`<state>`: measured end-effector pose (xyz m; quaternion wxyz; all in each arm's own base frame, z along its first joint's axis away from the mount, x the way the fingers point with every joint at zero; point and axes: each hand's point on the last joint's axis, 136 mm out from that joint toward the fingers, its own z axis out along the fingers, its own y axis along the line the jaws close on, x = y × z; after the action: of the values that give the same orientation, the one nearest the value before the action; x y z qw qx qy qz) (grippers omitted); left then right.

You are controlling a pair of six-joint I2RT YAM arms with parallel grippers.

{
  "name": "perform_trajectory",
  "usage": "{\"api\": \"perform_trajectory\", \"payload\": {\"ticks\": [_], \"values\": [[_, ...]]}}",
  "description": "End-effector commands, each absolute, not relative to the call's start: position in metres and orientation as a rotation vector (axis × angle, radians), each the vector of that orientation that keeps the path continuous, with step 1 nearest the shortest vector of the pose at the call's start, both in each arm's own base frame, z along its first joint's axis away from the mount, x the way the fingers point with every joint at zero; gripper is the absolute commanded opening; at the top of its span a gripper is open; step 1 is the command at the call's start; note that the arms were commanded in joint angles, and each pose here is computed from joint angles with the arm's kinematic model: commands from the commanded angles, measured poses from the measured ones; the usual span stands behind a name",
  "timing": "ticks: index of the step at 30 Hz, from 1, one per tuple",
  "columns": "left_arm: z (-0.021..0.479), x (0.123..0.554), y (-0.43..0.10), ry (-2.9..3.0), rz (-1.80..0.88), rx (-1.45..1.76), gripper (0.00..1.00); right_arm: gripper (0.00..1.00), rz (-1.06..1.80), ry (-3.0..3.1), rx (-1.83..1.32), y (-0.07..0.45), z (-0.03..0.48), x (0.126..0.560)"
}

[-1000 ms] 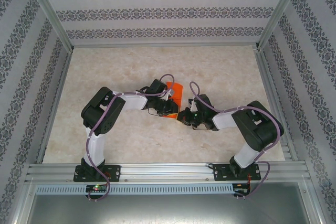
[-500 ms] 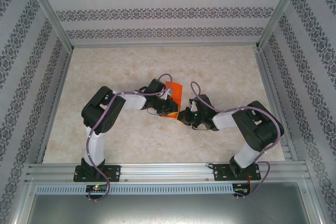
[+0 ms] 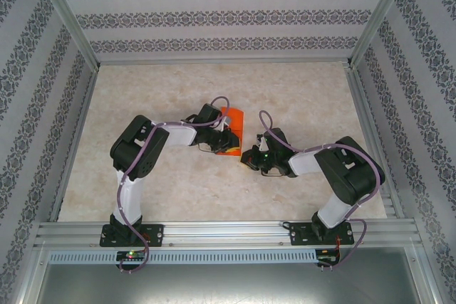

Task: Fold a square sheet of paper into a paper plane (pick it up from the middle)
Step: Fold the triangle a second time at the center of the table.

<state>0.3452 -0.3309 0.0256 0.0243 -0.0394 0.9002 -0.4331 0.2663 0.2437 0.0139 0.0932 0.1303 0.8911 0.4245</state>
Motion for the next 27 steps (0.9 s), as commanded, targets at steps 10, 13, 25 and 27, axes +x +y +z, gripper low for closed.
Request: {"api": "perform_trajectory", "payload": {"ticks": [10,13,25,27], "values": [[-0.015,0.344,-0.31,2.904,-1.2,-0.187,0.18,0.0,1.157,2.581,0.456,0.223,0.02,0.284],[-0.014,0.343,-0.311,2.898,-1.212,-0.193,0.18,0.0,1.178,2.524,0.469,0.223,0.034,0.299],[-0.005,0.349,-0.318,2.834,-1.371,-0.317,0.18,0.0,1.3,2.524,0.477,0.246,0.037,0.316],[-0.003,0.35,-0.318,2.827,-1.389,-0.336,0.18,0.0,1.3,2.538,0.48,0.247,0.034,0.315]]}}
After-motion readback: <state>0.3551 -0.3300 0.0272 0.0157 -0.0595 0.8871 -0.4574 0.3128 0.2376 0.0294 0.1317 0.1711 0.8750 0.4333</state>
